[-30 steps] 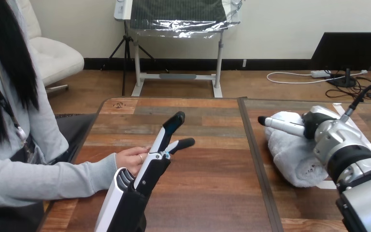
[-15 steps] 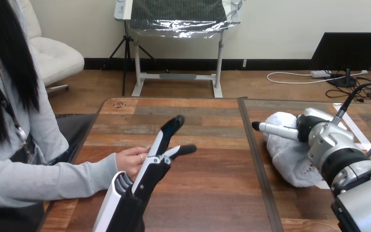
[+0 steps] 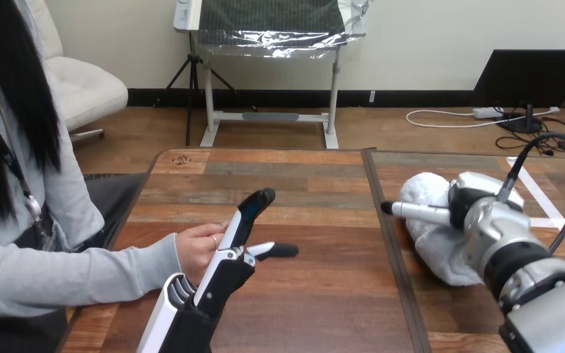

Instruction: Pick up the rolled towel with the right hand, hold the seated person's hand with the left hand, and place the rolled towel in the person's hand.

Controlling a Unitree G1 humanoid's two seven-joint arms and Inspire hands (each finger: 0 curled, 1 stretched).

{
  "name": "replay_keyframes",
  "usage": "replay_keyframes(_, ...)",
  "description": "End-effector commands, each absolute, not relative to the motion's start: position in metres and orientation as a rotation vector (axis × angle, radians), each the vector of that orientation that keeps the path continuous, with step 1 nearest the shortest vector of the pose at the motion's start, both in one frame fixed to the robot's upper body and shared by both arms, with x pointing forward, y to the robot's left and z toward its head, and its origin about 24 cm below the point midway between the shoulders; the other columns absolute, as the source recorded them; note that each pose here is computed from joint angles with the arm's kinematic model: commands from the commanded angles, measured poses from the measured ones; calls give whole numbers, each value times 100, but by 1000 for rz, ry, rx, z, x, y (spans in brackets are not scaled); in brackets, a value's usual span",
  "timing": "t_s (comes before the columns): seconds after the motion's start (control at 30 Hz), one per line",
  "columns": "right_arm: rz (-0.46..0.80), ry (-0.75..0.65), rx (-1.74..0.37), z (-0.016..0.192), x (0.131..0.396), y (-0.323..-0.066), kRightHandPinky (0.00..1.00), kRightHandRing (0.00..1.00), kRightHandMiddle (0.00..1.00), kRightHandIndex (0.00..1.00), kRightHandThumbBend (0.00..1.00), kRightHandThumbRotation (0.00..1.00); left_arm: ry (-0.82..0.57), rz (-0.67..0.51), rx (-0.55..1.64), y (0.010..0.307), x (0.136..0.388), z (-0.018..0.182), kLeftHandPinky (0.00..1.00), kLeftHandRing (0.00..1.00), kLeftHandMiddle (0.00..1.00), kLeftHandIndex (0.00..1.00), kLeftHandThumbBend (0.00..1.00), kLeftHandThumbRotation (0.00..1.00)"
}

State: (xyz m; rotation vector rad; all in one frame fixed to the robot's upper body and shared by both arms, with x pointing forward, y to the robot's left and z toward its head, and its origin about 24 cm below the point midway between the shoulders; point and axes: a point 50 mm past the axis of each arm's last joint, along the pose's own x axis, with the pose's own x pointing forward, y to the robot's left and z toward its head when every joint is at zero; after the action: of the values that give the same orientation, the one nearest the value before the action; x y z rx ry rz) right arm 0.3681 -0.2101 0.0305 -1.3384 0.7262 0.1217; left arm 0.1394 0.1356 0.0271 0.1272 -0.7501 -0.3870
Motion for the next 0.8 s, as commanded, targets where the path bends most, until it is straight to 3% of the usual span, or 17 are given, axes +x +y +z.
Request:
replay_keyframes(0.0,154,739,-1295,11,358,-200,90,100,100,99,100,92,-831,-377,118,133,146,42,73,100,100,99,100,64)
replay_keyframes(0.1,140,740,-1293,7,355,-201,90,100,100,98,100,84,-829,-373,118,133,144,44,72,98,100,99,100,63)
replay_keyframes(0.17,135,738,-1294,6,354,-201,73,97,99,98,100,76,-816,-379,99,132,143,44,72,99,100,99,100,62)
replay_keyframes(0.3,116,719,-1315,1,351,-201,60,91,95,96,100,66,-816,-376,106,133,141,45,72,99,100,99,100,64)
replay_keyframes(0.4,84,705,-1297,-2,349,-202,48,75,85,93,100,55,-812,-383,104,133,140,46,72,99,100,100,100,64)
replay_keyframes(0.47,71,694,-1275,-3,347,-202,41,64,75,87,100,43,-809,-383,109,134,139,46,78,100,100,100,100,65)
replay_keyframes(0.67,80,686,-1306,-7,344,-206,34,51,65,81,100,24,-793,-366,116,135,136,44,86,100,100,100,100,67)
replay_keyframes(0.77,89,677,-1316,-5,345,-206,31,46,59,75,98,16,-790,-351,99,135,136,45,84,98,100,98,100,66)
